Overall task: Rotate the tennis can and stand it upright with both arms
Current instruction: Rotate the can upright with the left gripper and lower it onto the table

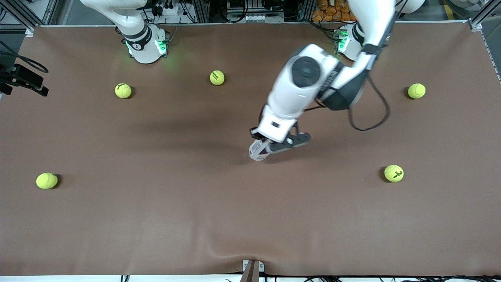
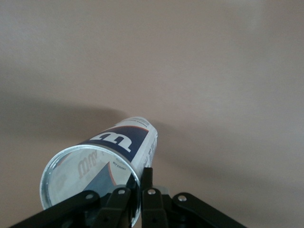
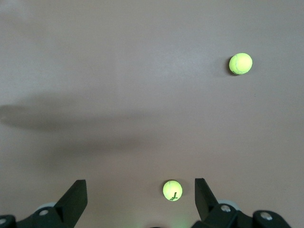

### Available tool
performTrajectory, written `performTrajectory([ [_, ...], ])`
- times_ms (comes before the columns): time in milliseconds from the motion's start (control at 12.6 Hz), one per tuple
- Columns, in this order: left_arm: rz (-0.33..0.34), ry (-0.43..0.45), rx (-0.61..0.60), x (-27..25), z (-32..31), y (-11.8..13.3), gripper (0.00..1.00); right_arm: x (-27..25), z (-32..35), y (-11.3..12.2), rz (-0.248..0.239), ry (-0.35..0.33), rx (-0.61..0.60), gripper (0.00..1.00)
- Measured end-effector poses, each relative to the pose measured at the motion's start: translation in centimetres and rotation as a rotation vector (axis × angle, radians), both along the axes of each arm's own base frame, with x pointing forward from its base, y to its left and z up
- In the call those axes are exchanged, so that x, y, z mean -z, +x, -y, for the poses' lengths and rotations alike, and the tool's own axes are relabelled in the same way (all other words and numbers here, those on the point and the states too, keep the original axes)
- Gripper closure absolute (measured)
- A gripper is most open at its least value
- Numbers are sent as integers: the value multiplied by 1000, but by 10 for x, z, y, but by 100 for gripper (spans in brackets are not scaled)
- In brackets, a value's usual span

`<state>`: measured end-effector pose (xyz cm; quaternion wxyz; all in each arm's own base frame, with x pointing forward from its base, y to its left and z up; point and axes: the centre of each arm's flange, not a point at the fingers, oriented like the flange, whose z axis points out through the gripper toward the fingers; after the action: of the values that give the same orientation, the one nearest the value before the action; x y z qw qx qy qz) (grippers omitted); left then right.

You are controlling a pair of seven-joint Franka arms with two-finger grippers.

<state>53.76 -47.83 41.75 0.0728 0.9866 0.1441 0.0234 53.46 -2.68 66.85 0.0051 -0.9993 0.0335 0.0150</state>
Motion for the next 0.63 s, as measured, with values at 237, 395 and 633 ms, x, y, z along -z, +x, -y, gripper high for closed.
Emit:
performTrajectory([
  [237,31,133,61,39,24,-20,95,0,0,0,0,0,0,0],
  [395,32,162,71,55,32,-25,93,0,0,0,0,0,0,0],
  [633,41,159,68,51,33,-22,60,0,0,0,0,0,0,0],
])
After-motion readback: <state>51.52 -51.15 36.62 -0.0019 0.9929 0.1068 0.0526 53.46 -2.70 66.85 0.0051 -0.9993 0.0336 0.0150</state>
